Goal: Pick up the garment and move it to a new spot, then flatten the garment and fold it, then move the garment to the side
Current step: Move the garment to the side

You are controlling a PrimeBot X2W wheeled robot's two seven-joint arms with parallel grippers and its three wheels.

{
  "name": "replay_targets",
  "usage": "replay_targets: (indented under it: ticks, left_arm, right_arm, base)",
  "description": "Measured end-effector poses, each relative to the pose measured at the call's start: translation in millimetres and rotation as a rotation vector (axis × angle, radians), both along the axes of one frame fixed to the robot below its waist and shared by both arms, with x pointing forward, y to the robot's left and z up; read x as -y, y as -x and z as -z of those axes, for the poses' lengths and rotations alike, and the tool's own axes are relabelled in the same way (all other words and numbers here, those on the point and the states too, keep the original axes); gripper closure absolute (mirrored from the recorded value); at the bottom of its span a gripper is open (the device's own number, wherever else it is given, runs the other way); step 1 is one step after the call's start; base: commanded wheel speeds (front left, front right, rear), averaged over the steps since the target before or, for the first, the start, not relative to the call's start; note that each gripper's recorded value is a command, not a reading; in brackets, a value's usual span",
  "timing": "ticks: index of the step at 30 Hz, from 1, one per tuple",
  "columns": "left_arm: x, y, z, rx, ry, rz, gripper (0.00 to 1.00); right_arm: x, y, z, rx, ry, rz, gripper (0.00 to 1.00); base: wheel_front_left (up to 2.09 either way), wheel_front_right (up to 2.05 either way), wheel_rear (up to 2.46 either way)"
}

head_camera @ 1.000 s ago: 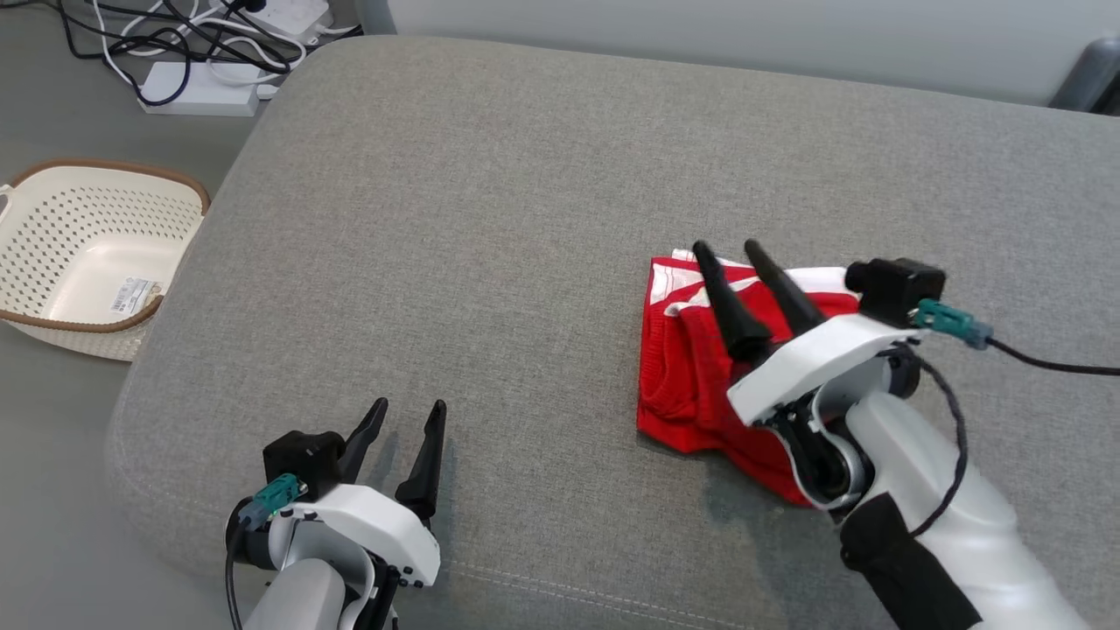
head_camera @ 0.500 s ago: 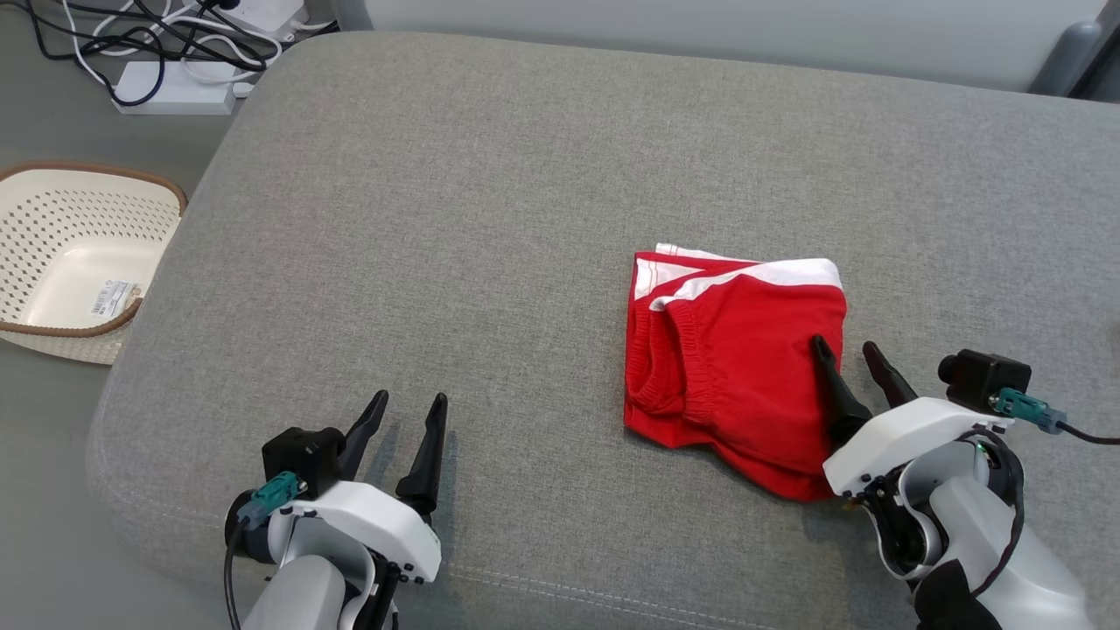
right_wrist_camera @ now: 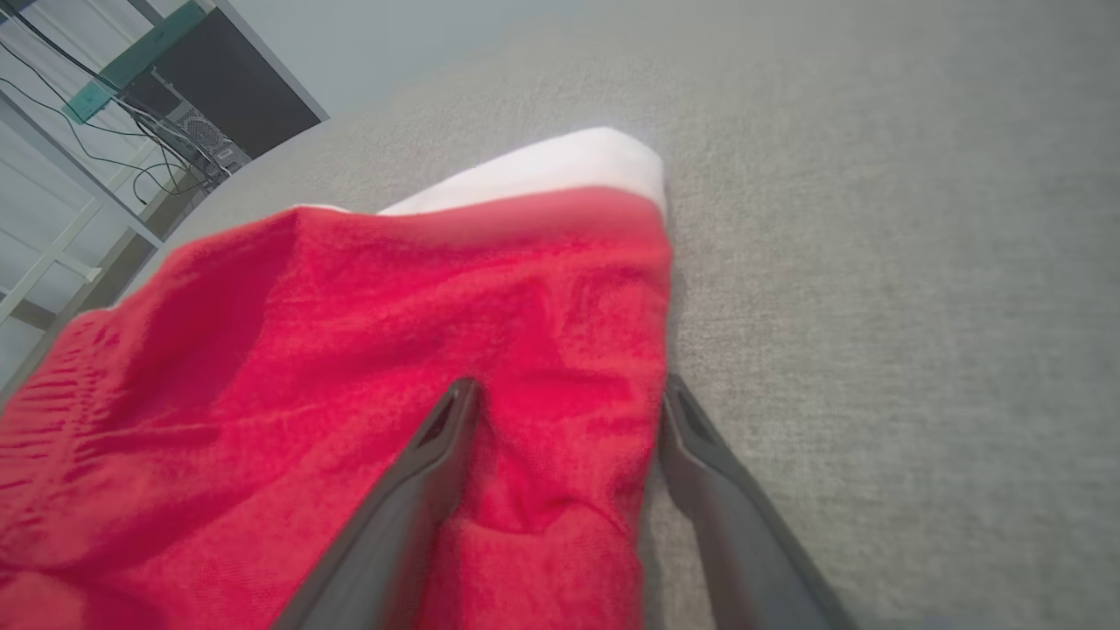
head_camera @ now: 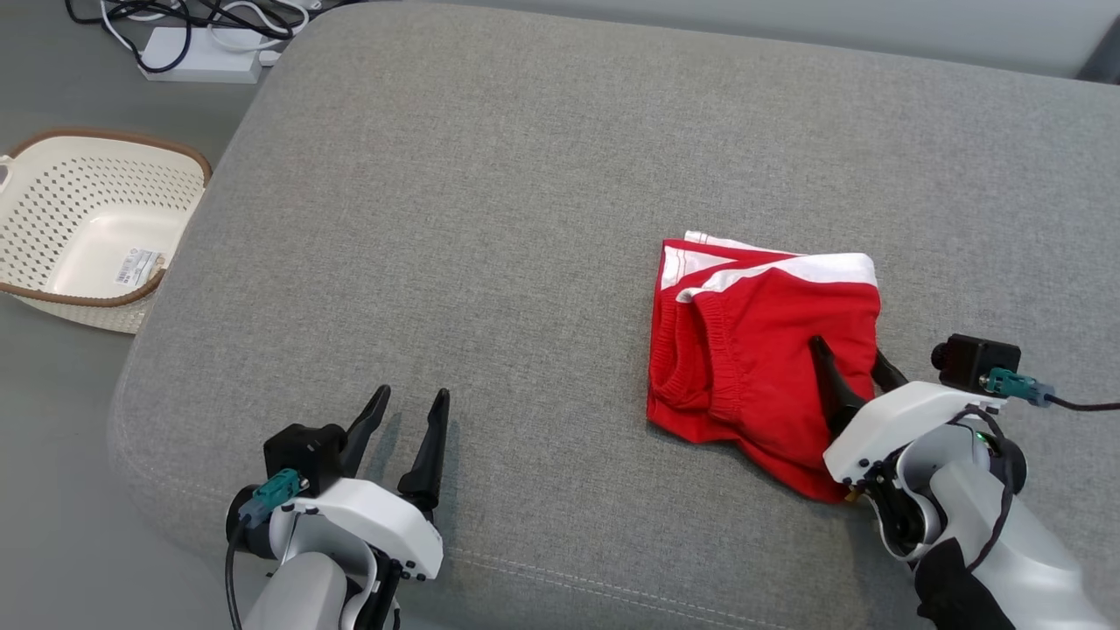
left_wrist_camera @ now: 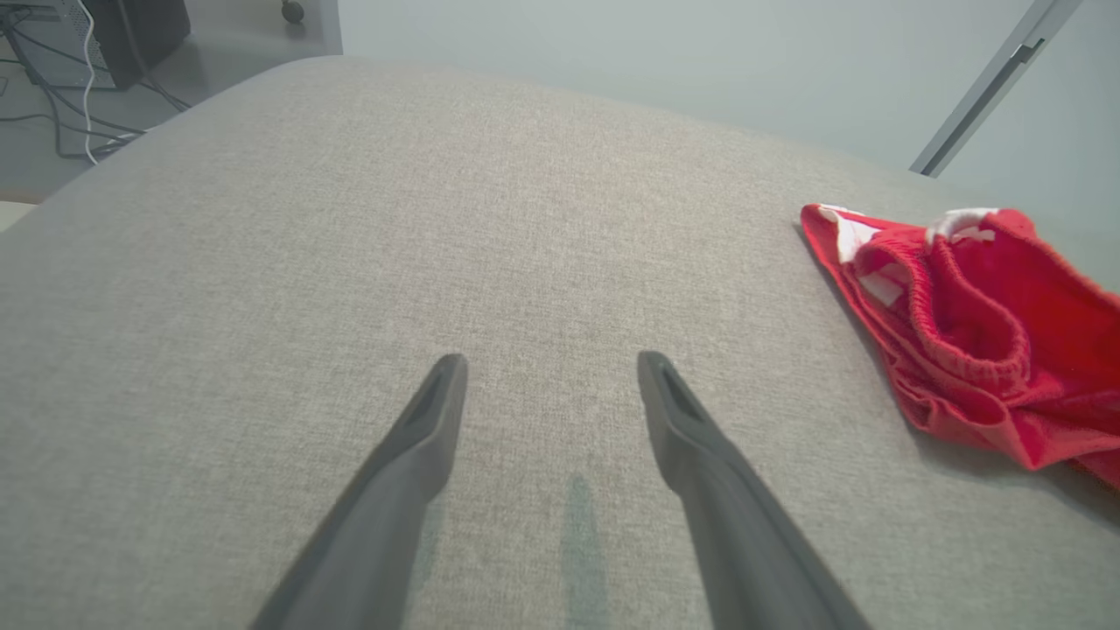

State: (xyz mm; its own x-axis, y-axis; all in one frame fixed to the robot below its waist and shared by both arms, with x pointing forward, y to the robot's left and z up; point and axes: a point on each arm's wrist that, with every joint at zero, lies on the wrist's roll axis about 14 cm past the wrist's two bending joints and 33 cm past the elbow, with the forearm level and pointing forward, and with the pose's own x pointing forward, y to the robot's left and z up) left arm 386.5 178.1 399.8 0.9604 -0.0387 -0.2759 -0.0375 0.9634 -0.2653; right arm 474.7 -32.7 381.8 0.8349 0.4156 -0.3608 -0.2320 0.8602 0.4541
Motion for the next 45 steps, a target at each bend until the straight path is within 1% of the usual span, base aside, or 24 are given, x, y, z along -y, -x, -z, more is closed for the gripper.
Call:
replay_targets:
  ticks: [2, 3, 4, 5, 10, 17, 22, 29, 41, 45]
  left_arm:
    - [-2, 1, 1, -0.002, 0.002, -0.006, 0.0]
    - [-2, 1, 1, -0.003, 0.004, -0.01, 0.0]
    - [-3, 1, 1, -0.005, 0.004, -0.012, 0.0]
    - [-4, 1, 1, -0.005, 0.004, -0.013, 0.0]
    - [-4, 1, 0, -0.001, 0.005, -0.013, 0.0]
    - [-1, -1, -12, 0.036, 0.008, -0.007, 0.0]
    - [7, -1, -29, 0.088, 0.015, 0.014, 0.0]
    - [36, 2, -37, 0.118, 0.025, 0.09, 0.0]
    - [105, -12, -56, 0.181, 0.038, 0.281, 0.0]
    - [126, -18, -62, 0.2, 0.048, 0.336, 0.0]
  right_arm:
    - [-3, -1, 3, -0.016, 0.015, -0.021, 0.54]
    - [-5, -1, 4, -0.022, 0.02, -0.03, 0.66]
    - [-7, -2, 4, -0.025, 0.024, -0.037, 0.95]
    - [-8, -3, 4, -0.027, 0.027, -0.042, 1.0]
    - [-11, -3, 3, -0.021, 0.031, -0.051, 1.0]
    - [2, -8, -18, 0.064, 0.039, -0.009, 1.0]
    - [20, 9, -24, 0.071, 0.04, 0.04, 1.0]
    - [64, 47, -18, 0.049, 0.056, 0.143, 1.0]
    - [161, 96, -23, 0.057, 0.083, 0.392, 1.0]
    - [185, 111, -20, 0.046, 0.083, 0.468, 1.0]
  base:
    - [0.0, 0.0, 0.0]
    - [0.0, 0.0, 0.0]
    - [0.0, 0.0, 0.0]
    - [0.0, 0.0, 0.0]
    - [0.0, 0.0, 0.0]
    - [0.0, 0.0, 0.0]
    - [0.0, 0.0, 0.0]
    - [0.0, 0.0, 0.0]
    - [0.0, 0.0, 0.0]
    - [0.0, 0.0, 0.0]
